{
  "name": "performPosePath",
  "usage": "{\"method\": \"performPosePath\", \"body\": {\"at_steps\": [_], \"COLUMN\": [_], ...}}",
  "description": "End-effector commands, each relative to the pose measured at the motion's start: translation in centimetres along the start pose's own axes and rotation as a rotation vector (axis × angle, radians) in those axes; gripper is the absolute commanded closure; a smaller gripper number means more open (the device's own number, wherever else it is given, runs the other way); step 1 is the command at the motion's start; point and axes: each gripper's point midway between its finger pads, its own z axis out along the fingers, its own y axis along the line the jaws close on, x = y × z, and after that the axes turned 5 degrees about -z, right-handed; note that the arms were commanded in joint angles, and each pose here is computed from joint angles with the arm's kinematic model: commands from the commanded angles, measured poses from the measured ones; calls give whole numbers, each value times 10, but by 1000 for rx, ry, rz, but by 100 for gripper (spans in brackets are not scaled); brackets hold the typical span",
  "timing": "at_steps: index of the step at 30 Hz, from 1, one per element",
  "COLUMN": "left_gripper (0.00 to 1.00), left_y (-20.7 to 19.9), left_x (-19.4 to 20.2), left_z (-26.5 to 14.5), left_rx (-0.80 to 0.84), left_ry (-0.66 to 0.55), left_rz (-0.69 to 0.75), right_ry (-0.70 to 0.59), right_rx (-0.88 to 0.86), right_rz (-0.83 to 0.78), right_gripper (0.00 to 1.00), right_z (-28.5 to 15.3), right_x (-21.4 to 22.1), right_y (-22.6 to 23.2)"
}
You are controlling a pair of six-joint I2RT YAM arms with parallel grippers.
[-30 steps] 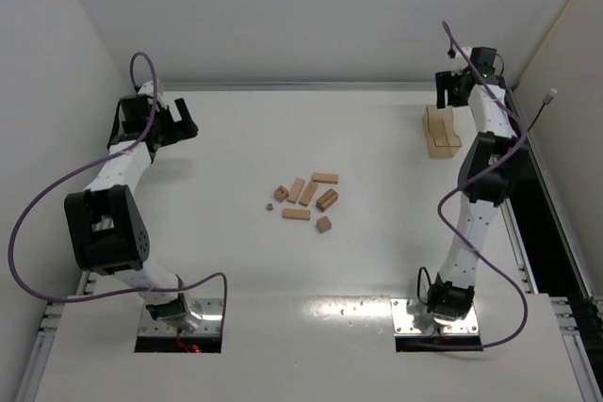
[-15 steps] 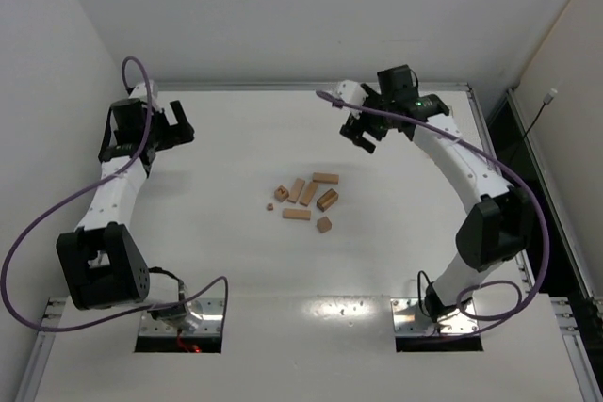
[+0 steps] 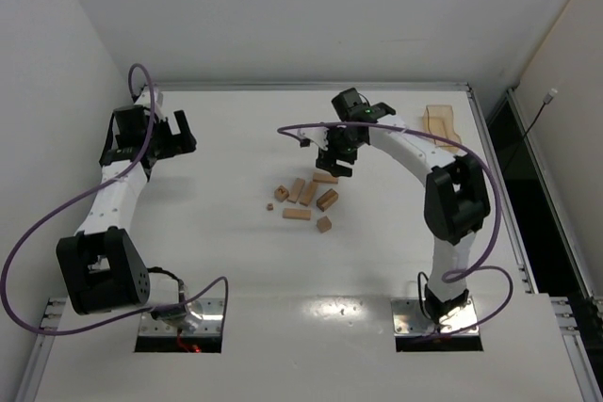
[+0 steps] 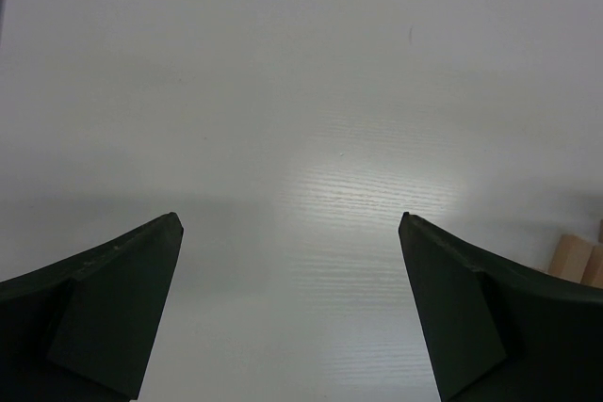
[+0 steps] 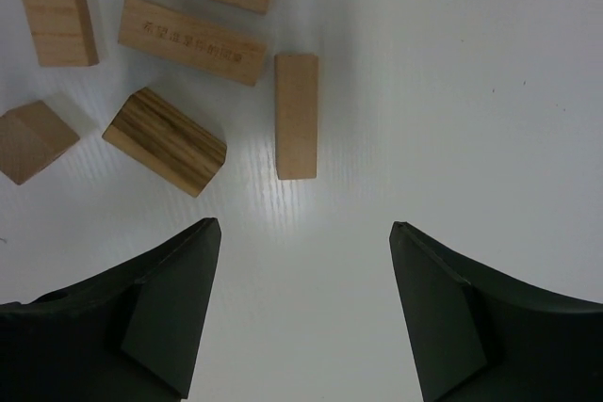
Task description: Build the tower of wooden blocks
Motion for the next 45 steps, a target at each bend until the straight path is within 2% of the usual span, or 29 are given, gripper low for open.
{"method": "performPosePath", "body": {"at_steps": [1, 10, 20, 33, 40, 41, 45], "left_gripper": [0, 0, 0, 0, 0, 0, 0], "left_y": [-5, -3, -1, -1, -2, -2, 0], "left_x": [-9, -9, -6, -10, -11, -14, -11], "left_z": [-5, -5, 2, 6, 8, 8, 11], "left_rx": [12, 2, -1, 0, 1, 2, -10], "left_ry": [-35, -37, -18, -27, -27, -35, -29], "left_rz": [28, 46, 42, 35, 26, 27, 16], "right_ry": [-47, -12, 8, 37, 84, 97, 146], "right_rx": [6, -44, -88, -157, -176, -180, -182], "right_rz": [-76, -103, -97, -74, -66, -64, -34], "right_gripper": [31, 33, 34, 45, 63, 74, 99], "right_z": [9, 47, 69, 90, 99, 99, 100], "right_x": [-21, -21, -18, -5, 10, 14, 26], "right_y": [-15, -10, -8, 5, 12, 15, 21]}}
